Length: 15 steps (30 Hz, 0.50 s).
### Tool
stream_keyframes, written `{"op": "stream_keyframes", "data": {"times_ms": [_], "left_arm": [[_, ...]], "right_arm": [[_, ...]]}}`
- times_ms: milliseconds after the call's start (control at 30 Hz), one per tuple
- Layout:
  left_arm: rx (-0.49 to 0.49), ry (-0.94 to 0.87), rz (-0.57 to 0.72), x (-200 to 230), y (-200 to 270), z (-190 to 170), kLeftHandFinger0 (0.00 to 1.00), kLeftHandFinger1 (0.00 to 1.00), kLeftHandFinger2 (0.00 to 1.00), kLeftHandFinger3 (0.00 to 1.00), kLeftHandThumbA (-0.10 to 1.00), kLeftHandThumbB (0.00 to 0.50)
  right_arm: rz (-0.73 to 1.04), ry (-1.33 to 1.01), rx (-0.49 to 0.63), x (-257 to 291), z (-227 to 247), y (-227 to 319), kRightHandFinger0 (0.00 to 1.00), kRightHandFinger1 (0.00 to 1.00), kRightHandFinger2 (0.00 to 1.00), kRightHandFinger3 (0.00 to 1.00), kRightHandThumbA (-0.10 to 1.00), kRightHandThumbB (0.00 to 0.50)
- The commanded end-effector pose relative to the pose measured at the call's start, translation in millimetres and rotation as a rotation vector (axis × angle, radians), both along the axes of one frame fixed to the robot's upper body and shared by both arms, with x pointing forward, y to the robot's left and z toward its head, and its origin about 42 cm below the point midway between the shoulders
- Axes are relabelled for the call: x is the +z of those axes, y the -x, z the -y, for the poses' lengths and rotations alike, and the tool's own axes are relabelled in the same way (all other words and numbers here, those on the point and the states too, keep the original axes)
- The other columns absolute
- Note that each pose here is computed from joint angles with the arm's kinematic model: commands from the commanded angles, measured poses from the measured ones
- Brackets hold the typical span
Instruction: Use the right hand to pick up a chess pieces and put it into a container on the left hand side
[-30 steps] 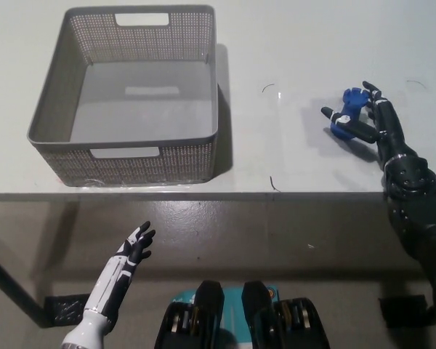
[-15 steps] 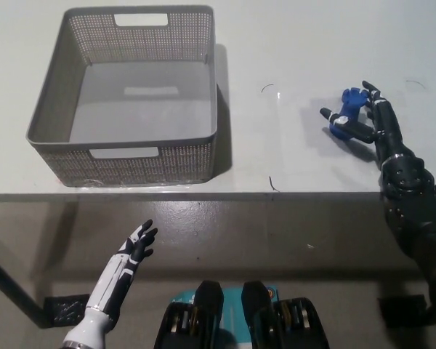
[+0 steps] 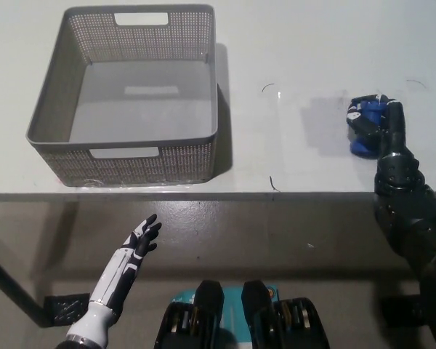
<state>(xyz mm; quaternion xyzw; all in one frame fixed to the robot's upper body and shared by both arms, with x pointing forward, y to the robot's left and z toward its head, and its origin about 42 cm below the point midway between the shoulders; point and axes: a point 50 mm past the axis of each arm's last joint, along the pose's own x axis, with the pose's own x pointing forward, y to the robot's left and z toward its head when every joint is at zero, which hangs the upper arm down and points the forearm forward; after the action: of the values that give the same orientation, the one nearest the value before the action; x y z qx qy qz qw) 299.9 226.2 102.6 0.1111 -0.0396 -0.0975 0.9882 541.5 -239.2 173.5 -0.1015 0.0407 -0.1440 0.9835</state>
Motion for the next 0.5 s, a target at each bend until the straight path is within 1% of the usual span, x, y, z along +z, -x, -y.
{"op": "stream_keyframes", "data": {"times_ms": [0,67,100,233,267,333,400,433,467], "left_arm": [[-0.024,-0.014,0.042,12,-6,-2,1.0,1.0,1.0,1.0,1.0,0.214],[-0.028,-0.012,0.043,12,-8,-2,1.0,1.0,1.0,1.0,1.0,0.211],[-0.027,-0.015,0.043,13,-7,-2,1.0,1.0,1.0,1.0,1.0,0.206],[-0.027,-0.017,0.043,12,-8,-3,1.0,1.0,1.0,1.0,1.0,0.217],[-0.024,-0.016,0.044,12,-9,-3,1.0,1.0,1.0,1.0,1.0,0.218],[-0.021,-0.019,0.046,12,-10,-3,1.0,1.0,1.0,1.0,1.0,0.206],[-0.022,-0.019,0.048,12,-10,-3,1.0,1.0,1.0,1.0,1.0,0.203],[-0.022,-0.015,0.048,13,-10,-3,1.0,1.0,1.0,1.0,1.0,0.194],[-0.025,-0.011,0.048,13,-10,-3,1.0,1.0,1.0,1.0,1.0,0.194]], "right_arm": [[0.121,-0.053,-0.047,33,0,-13,0.0,0.06,0.52,0.58,-0.1,0.163],[0.133,-0.069,-0.048,35,0,-13,0.0,0.08,0.54,0.59,-0.1,0.16],[0.136,-0.067,-0.049,36,-1,-14,0.0,0.1,0.56,0.62,-0.1,0.158],[0.179,-0.033,-0.049,46,-6,-16,0.0,0.11,0.55,0.61,-0.1,0.17],[0.189,-0.027,-0.048,50,-8,-18,0.0,0.12,0.56,0.61,-0.1,0.166],[0.231,0.006,-0.041,64,-17,-22,0.0,0.14,0.57,0.61,-0.1,0.147],[0.27,-0.007,-0.025,75,-24,-25,0.0,0.15,0.57,0.61,-0.1,0.13],[0.307,-0.005,0.002,86,-32,-27,0.0,0.14,0.58,0.62,-0.1,0.108],[0.336,0.007,0.02,91,-36,-28,0.0,0.15,0.61,0.66,-0.1,0.105]]}}
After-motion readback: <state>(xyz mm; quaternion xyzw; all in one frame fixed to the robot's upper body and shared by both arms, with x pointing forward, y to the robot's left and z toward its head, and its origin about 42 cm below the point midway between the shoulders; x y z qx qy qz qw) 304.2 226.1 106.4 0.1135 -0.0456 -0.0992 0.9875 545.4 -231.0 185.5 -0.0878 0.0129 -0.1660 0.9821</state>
